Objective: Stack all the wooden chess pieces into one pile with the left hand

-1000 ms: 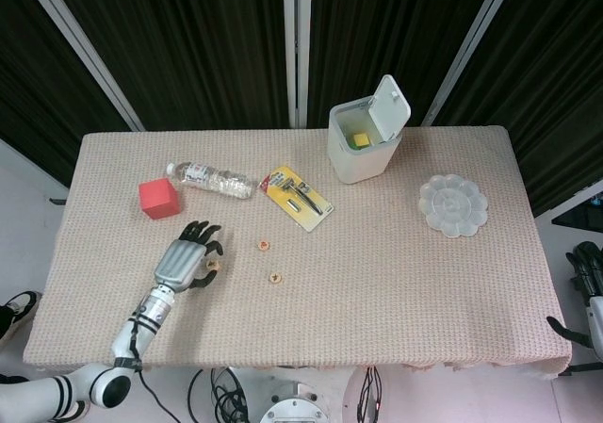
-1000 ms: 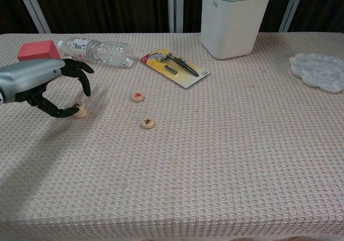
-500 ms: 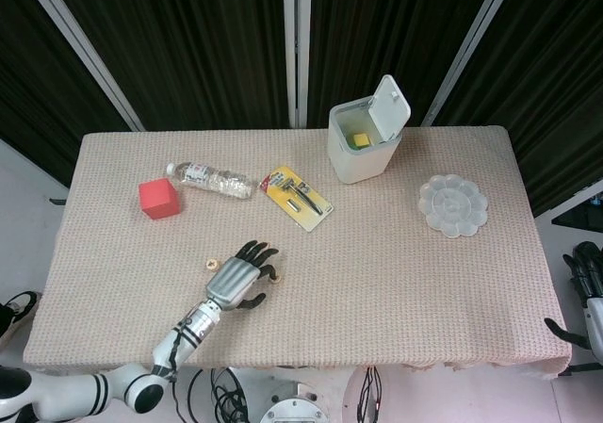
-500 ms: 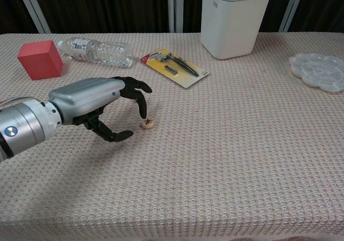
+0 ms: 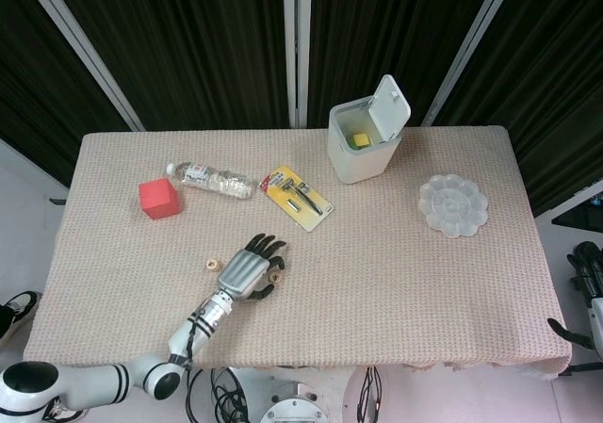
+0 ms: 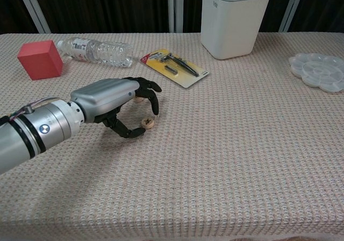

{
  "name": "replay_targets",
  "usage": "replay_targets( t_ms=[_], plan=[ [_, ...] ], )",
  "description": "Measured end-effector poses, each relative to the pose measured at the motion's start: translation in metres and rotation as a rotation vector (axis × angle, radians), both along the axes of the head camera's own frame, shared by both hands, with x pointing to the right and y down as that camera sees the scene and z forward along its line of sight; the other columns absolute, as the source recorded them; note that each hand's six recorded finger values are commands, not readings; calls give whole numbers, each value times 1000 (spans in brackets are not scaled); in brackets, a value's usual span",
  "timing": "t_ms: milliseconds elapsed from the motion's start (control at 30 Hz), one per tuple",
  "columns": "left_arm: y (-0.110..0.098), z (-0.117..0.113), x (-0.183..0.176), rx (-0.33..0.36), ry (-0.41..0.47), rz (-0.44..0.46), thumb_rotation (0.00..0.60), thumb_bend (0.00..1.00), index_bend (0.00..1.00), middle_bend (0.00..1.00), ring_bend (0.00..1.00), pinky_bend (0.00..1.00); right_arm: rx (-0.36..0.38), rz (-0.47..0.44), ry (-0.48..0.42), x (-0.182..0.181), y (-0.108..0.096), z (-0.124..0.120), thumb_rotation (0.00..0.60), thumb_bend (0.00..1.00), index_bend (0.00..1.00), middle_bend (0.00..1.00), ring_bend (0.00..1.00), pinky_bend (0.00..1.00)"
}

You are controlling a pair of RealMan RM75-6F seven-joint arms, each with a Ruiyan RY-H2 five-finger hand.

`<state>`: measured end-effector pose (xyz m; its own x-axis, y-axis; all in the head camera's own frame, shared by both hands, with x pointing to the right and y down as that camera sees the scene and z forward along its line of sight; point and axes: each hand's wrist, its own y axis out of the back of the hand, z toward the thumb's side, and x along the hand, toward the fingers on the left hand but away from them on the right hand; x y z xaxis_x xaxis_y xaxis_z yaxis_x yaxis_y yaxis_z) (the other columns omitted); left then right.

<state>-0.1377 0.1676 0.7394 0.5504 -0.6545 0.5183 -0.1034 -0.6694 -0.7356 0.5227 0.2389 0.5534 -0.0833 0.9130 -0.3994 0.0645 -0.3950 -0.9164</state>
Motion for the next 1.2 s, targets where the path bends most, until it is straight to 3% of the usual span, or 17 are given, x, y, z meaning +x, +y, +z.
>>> replay_targets(
  t_ms=[367,833,1200],
  plan=[
    [3,5,-4,-22,-21,5,600,320,400,76,0,0,0,-3,-1,-1,-1,0,600,68,0,0,0,0],
    [2,4,-7,-4,-15,-8,600,317,475,92,0,0,-25,1,-2,2,1,4,600,97,0,0,0,0],
    [-10,-17,-22,39,-3,-51,600,321,480,100,0,0,-17,-2,-1,1,1,1,600,98,0,0,0,0]
  ],
)
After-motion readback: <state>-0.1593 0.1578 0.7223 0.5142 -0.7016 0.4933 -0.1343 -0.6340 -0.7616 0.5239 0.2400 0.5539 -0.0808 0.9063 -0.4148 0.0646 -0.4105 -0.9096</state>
